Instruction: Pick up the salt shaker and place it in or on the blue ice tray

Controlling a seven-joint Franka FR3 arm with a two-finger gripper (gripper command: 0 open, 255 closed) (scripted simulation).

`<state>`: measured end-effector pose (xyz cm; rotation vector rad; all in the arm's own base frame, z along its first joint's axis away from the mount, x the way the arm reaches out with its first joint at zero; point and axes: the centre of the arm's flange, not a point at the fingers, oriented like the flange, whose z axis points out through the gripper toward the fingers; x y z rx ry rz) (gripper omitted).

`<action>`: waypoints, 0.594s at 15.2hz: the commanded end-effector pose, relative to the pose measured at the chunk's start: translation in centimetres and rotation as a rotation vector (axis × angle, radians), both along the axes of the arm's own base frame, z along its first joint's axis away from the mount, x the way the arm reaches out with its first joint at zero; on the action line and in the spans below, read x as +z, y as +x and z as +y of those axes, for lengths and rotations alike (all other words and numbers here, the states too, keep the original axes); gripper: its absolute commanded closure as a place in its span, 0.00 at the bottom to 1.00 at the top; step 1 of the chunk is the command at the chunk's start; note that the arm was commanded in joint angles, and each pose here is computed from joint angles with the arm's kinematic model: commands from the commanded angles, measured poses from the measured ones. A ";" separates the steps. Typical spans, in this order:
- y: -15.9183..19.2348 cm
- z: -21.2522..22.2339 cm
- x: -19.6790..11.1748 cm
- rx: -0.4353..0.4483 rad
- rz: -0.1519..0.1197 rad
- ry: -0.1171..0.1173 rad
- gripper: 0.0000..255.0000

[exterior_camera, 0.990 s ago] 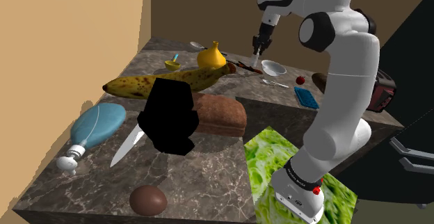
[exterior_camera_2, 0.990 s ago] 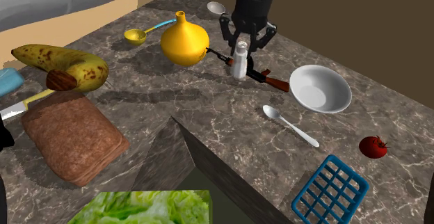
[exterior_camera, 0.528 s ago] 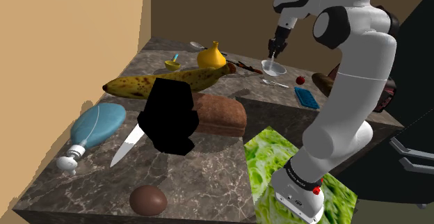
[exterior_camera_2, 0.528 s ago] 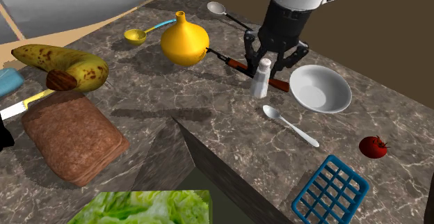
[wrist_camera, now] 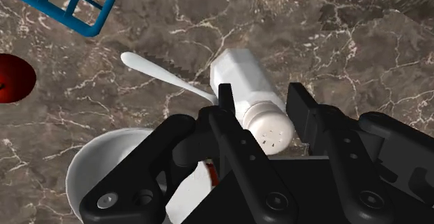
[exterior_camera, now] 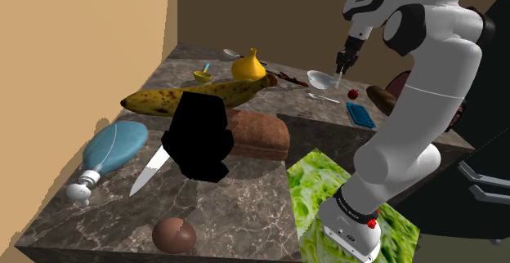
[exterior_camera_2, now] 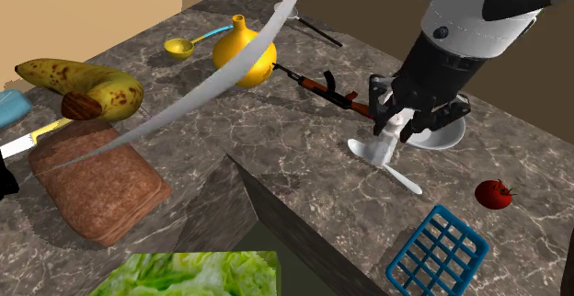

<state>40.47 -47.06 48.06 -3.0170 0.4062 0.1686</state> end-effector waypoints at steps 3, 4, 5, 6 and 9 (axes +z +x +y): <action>-4.5 -2.9 0.8 0.001 0.000 0.000 1.00; -5.6 -3.6 0.9 0.001 0.000 0.000 1.00; -6.7 -4.3 1.0 0.001 0.000 0.000 1.00; -7.8 -5.0 1.1 0.001 0.000 0.000 1.00; -11.1 -7.2 1.5 0.001 0.000 0.000 1.00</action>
